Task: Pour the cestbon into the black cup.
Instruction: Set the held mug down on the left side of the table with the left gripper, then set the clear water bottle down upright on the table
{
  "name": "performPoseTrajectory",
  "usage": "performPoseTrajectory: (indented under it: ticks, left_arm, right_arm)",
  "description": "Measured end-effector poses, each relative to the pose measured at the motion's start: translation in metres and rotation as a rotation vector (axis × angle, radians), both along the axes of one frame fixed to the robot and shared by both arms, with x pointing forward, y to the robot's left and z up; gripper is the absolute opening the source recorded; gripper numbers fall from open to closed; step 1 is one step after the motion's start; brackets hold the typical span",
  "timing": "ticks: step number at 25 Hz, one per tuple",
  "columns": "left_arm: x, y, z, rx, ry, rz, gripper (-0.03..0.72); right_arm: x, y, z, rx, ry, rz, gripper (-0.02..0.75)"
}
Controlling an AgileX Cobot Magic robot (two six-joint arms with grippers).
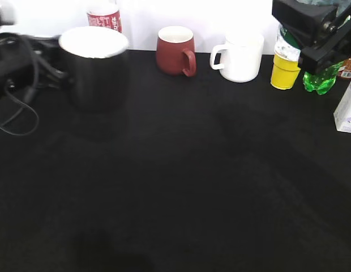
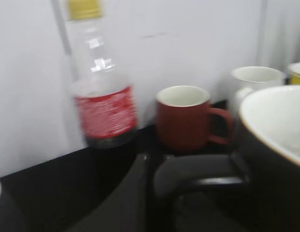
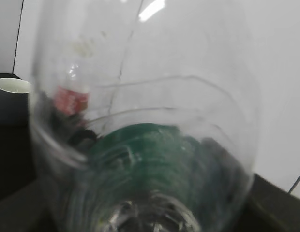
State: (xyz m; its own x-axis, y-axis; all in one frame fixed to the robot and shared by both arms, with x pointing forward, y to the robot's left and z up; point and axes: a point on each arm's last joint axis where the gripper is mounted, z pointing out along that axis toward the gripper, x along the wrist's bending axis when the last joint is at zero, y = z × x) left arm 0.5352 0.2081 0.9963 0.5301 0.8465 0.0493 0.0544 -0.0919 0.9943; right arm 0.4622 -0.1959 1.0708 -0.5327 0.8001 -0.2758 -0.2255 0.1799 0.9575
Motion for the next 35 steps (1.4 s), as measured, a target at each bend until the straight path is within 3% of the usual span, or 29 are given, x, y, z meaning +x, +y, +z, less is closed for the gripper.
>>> performPoseTrajectory:
  ticks: [2,6,10,15,18,20,26,29,31,33,35]
  left_arm:
    - [0.011,0.01,-0.015,-0.048,0.003,0.037,0.037]
    - [0.027,0.021,-0.049,-0.075,-0.051,0.158,0.037]
    - [0.039,0.033,-0.093,-0.032,0.038,0.276,0.037]
    - [0.049,0.034,-0.106,-0.047,0.035,0.289,0.047]
    - [0.049,0.034,-0.103,-0.06,0.023,0.285,0.245]
    - [0.038,0.036,-0.1,-0.061,0.029,0.288,0.293]
    - [-0.025,0.043,-0.083,-0.057,0.063,0.275,0.3]
    - [-0.061,0.027,-0.048,-0.102,-0.021,0.14,0.3]
    - [-0.075,0.014,-0.022,-0.122,-0.068,0.054,0.3]
    - [-0.091,0.005,-0.004,-0.076,-0.078,-0.011,0.3]
    - [-0.103,0.005,0.01,-0.05,-0.095,-0.018,0.3]
  right_arm:
    - [0.0,0.0,0.0,0.002,0.001,0.0,0.486]
    - [0.0,0.0,-0.001,0.001,0.003,0.0,0.486]
    - [0.0,0.0,-0.001,0.001,0.004,0.0,0.486]
    - [0.0,0.0,-0.001,0.001,0.004,0.0,0.486]
    - [0.0,0.0,-0.001,0.001,0.004,0.0,0.486]
    - [0.001,0.0,-0.001,0.001,0.005,0.0,0.486]
    - [0.001,0.0,-0.001,0.001,0.005,0.0,0.486]
    - [0.008,0.001,-0.01,0.022,0.05,-0.021,0.486]
    - [0.027,0.0,-0.034,0.089,0.179,-0.097,0.486]
    - [0.046,0.002,-0.07,0.122,0.297,-0.152,0.486]
    - [0.062,0.006,-0.106,0.163,0.307,-0.159,0.486]
